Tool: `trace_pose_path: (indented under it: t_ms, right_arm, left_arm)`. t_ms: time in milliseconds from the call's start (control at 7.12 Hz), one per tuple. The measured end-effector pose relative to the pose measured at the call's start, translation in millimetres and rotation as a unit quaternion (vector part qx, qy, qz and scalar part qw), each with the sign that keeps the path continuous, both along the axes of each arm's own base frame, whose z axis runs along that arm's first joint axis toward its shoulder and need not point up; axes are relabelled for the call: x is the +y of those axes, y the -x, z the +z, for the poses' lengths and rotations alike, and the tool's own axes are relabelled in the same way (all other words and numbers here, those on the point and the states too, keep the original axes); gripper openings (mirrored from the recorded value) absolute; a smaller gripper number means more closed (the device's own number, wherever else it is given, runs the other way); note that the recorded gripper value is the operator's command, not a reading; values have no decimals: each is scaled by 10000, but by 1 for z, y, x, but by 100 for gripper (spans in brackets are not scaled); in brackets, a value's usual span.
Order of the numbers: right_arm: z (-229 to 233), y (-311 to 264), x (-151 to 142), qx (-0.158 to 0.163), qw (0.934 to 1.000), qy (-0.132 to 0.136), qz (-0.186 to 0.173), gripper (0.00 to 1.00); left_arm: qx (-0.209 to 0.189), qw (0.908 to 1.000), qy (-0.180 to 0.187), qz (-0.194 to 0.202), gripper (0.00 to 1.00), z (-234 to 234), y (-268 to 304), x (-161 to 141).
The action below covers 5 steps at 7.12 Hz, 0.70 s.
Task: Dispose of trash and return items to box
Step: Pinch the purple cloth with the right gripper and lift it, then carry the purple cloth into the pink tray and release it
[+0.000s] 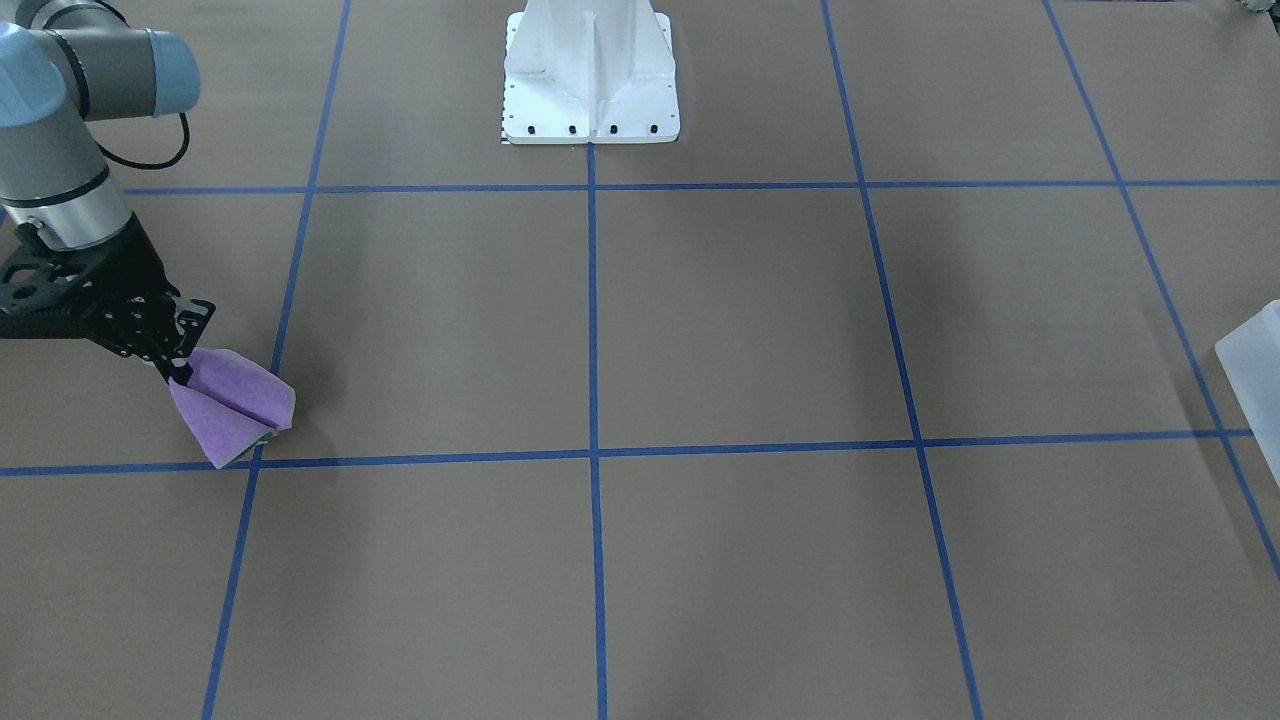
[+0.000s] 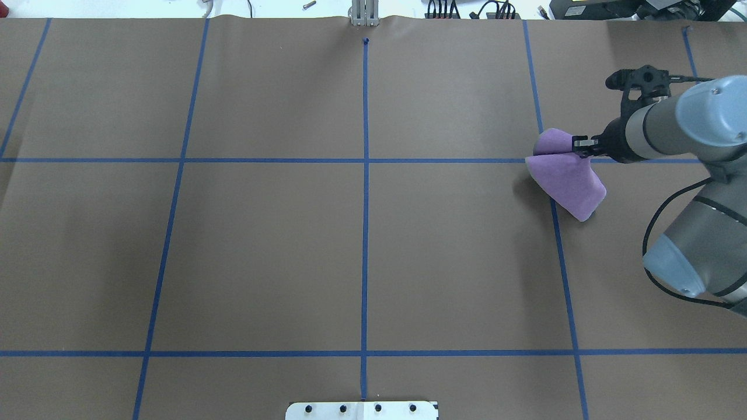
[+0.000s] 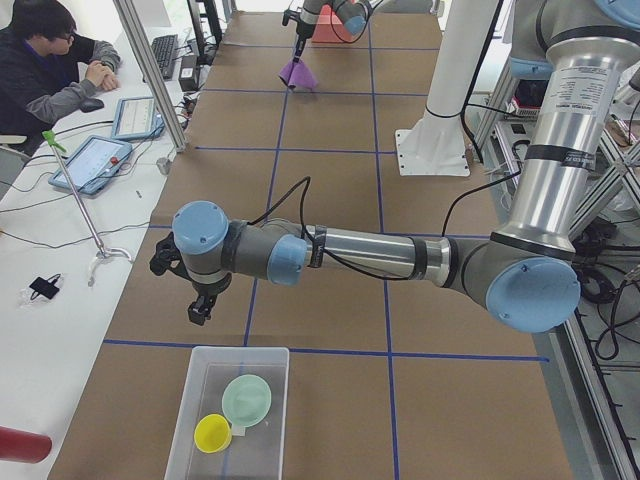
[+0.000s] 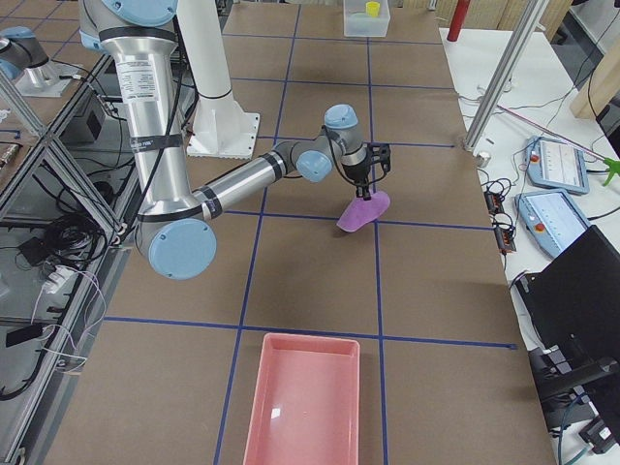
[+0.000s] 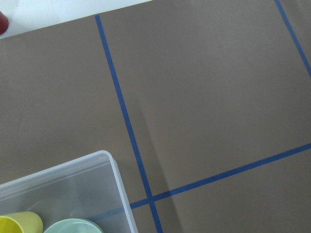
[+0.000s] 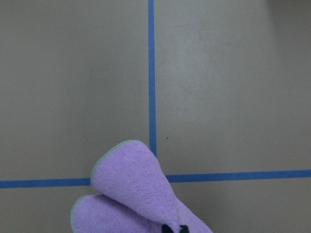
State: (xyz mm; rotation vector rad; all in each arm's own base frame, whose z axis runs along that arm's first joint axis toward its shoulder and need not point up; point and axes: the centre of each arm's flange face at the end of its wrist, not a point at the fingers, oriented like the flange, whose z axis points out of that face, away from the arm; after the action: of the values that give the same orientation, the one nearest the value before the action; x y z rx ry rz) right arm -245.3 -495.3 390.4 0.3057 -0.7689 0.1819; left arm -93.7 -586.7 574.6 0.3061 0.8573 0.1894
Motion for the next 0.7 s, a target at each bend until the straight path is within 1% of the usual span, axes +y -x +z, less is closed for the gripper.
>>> trace_pose_path:
  t_ms: [140,281,421,562,702]
  right_arm:
    - [-10,-24,-1,-15,10000,38,-31,0]
    - [-10,-44,1,23,10000,28,-67,0]
    - [-5,-62,9,55,9999,17,-127,0]
    - [8,-90,24,75,9996,6,-276,0]
    - [31,-130,42,122,9988,-7,-480,0]
  left_arm:
    - [-200,9997,142,-14,99,4,1,1]
    - [-545,9976,433,1,99,22,-1,12]
    - [-719,9943,791,54,99,51,-5,36]
    - [-779,9929,894,66,99,65,-7,66]
    - [-780,9929,895,57,99,66,-8,95]
